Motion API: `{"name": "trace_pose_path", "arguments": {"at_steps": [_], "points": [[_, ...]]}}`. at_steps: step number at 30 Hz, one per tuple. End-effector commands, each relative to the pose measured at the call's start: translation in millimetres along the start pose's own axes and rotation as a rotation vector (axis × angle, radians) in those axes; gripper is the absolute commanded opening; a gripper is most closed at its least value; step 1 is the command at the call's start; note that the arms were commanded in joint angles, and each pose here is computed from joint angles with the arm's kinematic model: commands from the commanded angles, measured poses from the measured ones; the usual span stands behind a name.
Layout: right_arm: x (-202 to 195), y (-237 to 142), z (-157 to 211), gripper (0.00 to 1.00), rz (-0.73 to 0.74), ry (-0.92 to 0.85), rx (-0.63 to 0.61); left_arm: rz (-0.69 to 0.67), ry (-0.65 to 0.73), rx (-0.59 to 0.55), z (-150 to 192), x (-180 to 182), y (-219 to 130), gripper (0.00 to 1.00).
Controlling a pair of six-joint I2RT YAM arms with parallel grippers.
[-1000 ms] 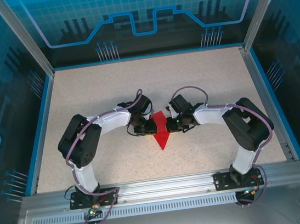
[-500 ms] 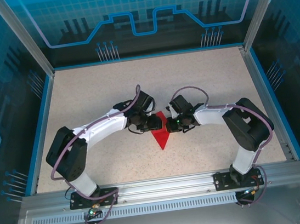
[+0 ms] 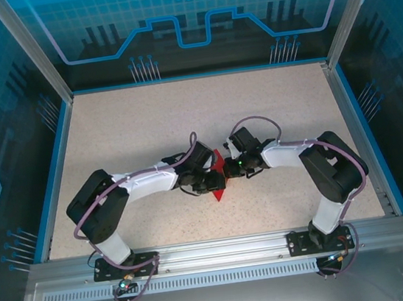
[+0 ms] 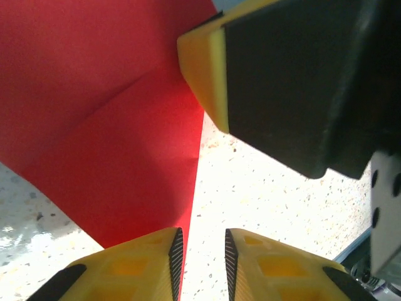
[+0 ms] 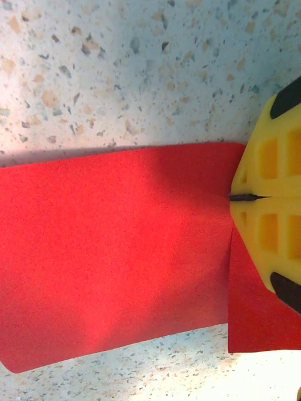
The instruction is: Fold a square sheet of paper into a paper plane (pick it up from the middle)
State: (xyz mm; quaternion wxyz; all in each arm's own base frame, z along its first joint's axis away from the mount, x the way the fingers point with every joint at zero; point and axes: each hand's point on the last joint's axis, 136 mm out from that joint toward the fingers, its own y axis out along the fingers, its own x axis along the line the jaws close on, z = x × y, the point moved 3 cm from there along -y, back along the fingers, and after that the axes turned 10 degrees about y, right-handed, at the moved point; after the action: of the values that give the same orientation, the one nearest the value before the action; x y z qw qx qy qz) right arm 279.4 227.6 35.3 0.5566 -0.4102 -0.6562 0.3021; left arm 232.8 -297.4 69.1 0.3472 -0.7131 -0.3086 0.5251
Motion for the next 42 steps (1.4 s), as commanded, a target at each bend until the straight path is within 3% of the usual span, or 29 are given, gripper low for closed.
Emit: {"name": "trace_pose_path", "arguments": {"at_steps": [1,23,33,42], "points": [[-50.5,14.6,41.0,0.0,0.178,0.057,0.152,0.055,-0.01,-0.011,0.5,-6.4,7.4,0.26],[-51.2,12.7,40.2,0.0,0.184,0.058,0.158,-0.05,0.01,0.07,29.0,20.6,28.7,0.21],[-52.5,12.7,40.4,0.0,0.189,0.052,0.16,-0.155,0.066,0.113,38.2,26.8,33.2,0.15],[-57.7,12.5,41.5,0.0,0.199,0.058,0.162,-0.231,0.157,0.138,41.8,22.6,31.5,0.18]]}}
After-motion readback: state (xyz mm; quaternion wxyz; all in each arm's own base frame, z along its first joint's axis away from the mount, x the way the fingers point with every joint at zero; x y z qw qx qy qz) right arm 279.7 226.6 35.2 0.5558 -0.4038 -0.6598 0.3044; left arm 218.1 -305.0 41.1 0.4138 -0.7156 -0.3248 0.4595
